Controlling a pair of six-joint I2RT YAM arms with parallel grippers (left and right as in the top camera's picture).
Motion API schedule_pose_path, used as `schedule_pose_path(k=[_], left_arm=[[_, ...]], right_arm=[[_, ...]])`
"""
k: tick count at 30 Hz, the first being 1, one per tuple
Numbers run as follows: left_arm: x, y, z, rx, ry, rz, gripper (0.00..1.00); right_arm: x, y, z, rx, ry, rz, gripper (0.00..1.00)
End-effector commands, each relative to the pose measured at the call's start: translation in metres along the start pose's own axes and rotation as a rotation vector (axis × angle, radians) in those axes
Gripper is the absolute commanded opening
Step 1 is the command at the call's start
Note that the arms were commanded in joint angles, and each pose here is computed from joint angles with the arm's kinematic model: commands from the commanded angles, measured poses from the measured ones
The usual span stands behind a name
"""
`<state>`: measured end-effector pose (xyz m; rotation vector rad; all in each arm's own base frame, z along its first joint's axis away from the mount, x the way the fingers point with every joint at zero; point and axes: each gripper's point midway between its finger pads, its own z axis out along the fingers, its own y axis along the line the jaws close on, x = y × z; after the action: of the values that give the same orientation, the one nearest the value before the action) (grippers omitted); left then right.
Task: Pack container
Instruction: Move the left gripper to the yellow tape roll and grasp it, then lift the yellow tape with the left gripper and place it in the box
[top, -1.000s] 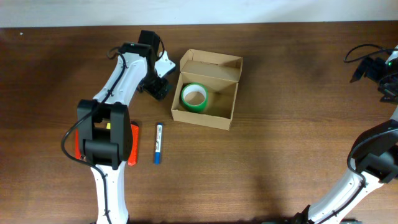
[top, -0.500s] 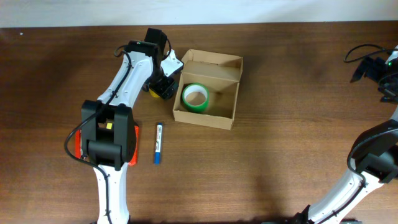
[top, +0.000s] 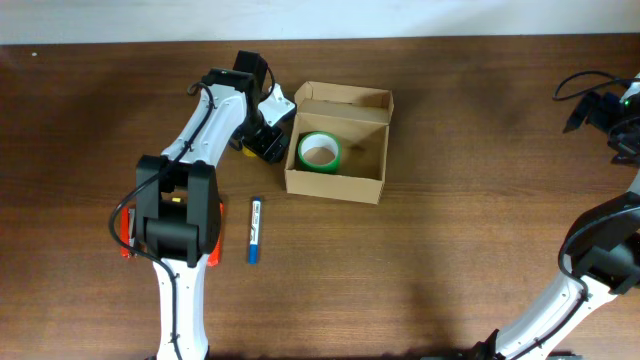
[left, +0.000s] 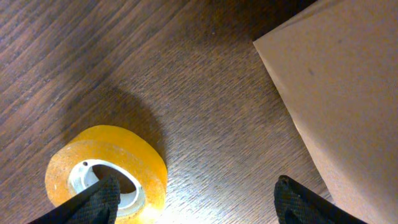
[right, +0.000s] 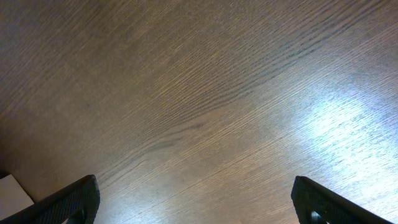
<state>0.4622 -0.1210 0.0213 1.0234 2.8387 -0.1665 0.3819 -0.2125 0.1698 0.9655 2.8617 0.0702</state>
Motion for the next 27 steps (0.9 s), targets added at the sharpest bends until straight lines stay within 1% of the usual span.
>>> schedule_pose_path(k=[1,6,11,13,14,16,19,20,21,22,23,24,25,27], left_arm=[[0.004,-0.001,0.018,0.027,0.03,-0.018,0.79],[0.02,0.0,0.039,0.059,0.095,-0.044,0.79],[0.025,0.01,0.039,0.051,0.095,-0.066,0.79],[0.03,0.017,0.037,0.05,0.1,-0.095,0.64],[0.031,0.021,0.037,0.045,0.096,-0.11,0.63],[0.038,0.03,0.035,0.044,0.101,-0.135,0.73],[0.04,0.034,0.035,0.043,0.098,-0.143,0.74],[0.041,0.035,0.035,0.042,0.098,-0.147,0.72],[0.04,0.034,0.035,0.043,0.099,-0.145,0.63],[0.038,0.032,0.035,0.042,0.097,-0.138,0.46],[0.037,0.031,0.036,0.041,0.095,-0.134,0.26],[0.037,0.031,0.035,0.04,0.096,-0.135,0.13],[0.039,0.033,0.035,0.03,0.103,-0.15,0.03],[0.035,0.031,0.033,0.013,0.107,-0.159,0.02]], right_arm=[[0.001,0.001,-0.016,-0.009,-0.038,-0.008,0.99],[0.001,0.001,-0.016,-0.009,-0.039,-0.007,0.99],[0.001,0.001,-0.016,-0.009,-0.038,-0.008,0.99],[0.001,0.001,-0.016,-0.009,-0.038,-0.007,0.99],[0.001,0.001,-0.016,-0.009,-0.038,-0.007,0.99],[0.001,0.001,-0.016,-0.009,-0.038,-0.007,0.99],[0.001,0.001,-0.016,-0.009,-0.038,-0.008,0.99],[0.001,0.001,-0.016,-0.009,-0.038,-0.008,0.99],[0.001,0.001,-0.016,-0.009,-0.038,-0.007,0.99],[0.001,0.001,-0.016,-0.009,-0.038,-0.007,1.0],[0.001,0.001,-0.016,-0.009,-0.038,-0.007,0.99],[0.001,0.001,-0.016,-0.009,-0.038,-0.008,0.99],[0.001,0.001,-0.016,-0.009,-0.038,-0.008,0.99],[0.001,0.001,-0.016,-0.009,-0.038,-0.007,0.99]])
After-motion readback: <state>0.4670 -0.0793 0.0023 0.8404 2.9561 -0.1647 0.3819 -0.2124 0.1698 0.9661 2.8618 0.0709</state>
